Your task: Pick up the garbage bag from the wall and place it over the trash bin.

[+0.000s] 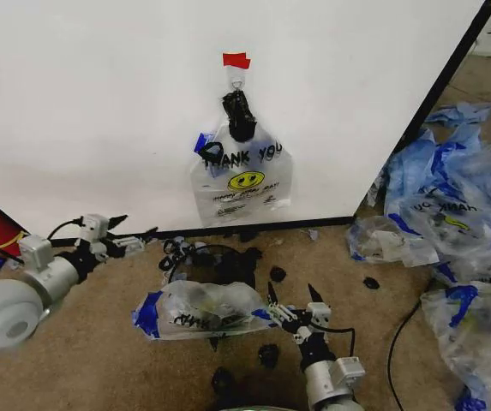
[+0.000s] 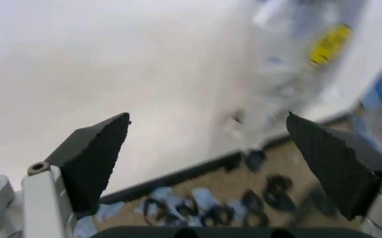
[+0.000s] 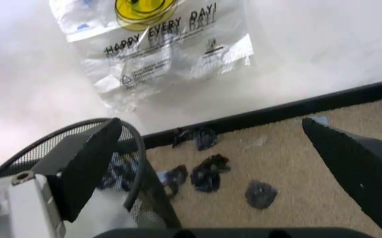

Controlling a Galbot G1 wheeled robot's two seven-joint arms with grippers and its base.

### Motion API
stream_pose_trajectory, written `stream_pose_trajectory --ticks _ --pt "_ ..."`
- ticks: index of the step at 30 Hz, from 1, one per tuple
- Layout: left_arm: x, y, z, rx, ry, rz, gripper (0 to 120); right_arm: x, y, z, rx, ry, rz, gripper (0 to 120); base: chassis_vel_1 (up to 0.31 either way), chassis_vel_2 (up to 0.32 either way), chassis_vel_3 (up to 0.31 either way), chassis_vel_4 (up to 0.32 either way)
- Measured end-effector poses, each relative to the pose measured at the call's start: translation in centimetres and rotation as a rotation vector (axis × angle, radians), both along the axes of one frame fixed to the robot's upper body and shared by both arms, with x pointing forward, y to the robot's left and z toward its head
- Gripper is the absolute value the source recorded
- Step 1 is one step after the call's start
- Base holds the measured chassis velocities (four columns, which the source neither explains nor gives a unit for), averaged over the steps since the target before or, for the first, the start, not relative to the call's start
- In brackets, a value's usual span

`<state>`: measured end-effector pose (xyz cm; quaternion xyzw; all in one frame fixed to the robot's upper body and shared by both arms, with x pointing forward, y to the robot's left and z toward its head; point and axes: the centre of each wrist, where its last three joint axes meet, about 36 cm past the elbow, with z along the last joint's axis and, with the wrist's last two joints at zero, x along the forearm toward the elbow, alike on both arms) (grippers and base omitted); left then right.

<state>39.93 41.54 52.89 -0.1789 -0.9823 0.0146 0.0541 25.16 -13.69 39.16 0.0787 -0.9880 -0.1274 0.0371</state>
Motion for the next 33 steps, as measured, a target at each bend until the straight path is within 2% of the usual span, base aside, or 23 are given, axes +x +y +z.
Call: stream_pose_trajectory --ticks 2,4,6,7,10,12,13,15,16,17,19,22,26,27,29,33 --pt "1.2 1.9 -0.6 -0.034 -0.038 0.048 94 0.2 -0.2 0.1 -0.002 -0.004 -0.002 100 0.000 0.000 0.000 0.000" --pt "3.3 5.1 -2.1 -0.082 -0.073 0.121 94 0.5 -0.3 0.1 -0.005 -0.008 -0.008 100 0.000 0.000 0.000 0.000" --pt "3.3 5.1 -2.1 -0.082 -0.073 0.121 94 0.5 -0.3 0.1 -0.005 -0.008 -0.008 100 0.000 0.000 0.000 0.000" --pt "5.1 6.0 -4.5 -0.125 -0.061 0.153 95 0.8 -0.5 0.0 -0.012 -0.011 -0.014 100 0.000 0.000 0.000 0.000" --pt "8.8 5.4 -4.8 -0.170 -0.104 0.142 95 1.1 -0.8 -0.1 -0.020 -0.016 -0.023 100 0.000 0.000 0.000 0.000" --pt "12.3 2.9 -4.1 -0.194 -0.142 0.072 94 1.5 -1.2 -0.2 -0.030 -0.023 -0.038 100 0.000 0.000 0.000 0.000" --pt "12.3 2.9 -4.1 -0.194 -0.142 0.072 94 1.5 -1.2 -0.2 -0.030 -0.023 -0.038 100 0.000 0.000 0.000 0.000" --pt "13.5 1.2 -2.5 -0.198 -0.178 0.012 94 1.7 -1.5 -0.2 -0.036 -0.027 -0.047 100 0.000 0.000 0.000 0.000" --pt "13.6 1.0 -2.2 -0.198 -0.183 0.004 94 1.7 -1.5 -0.2 -0.037 -0.028 -0.048 100 0.000 0.000 0.000 0.000" --pt "13.8 -0.2 -0.4 -0.197 -0.215 -0.046 94 1.8 -1.7 -0.2 -0.040 -0.029 -0.054 100 0.000 0.000 0.000 0.000" --pt "13.0 -0.9 1.0 -0.182 -0.229 -0.098 94 1.8 -1.9 -0.2 -0.043 -0.030 -0.059 100 0.000 0.000 0.000 0.000" --pt "12.4 -1.1 1.3 -0.172 -0.223 -0.119 94 1.8 -2.0 -0.2 -0.045 -0.030 -0.060 100 0.000 0.000 0.000 0.000" --pt "5.5 -1.4 -0.5 -0.097 -0.085 -0.232 94 2.5 -2.0 0.0 -0.045 -0.045 -0.065 100 0.000 0.000 0.000 0.000" --pt "5.5 -1.4 -0.5 -0.097 -0.085 -0.232 94 2.5 -2.0 0.0 -0.045 -0.045 -0.065 100 0.000 0.000 0.000 0.000" --pt "3.7 -1.6 -0.6 -0.081 -0.053 -0.266 94 2.7 -1.8 0.0 -0.042 -0.044 -0.064 100 0.000 0.000 0.000 0.000" --pt "0.9 -2.4 -1.1 -0.035 0.064 -0.384 94 2.7 -1.2 0.0 -0.031 -0.040 -0.051 100 0.000 0.000 0.000 0.000"
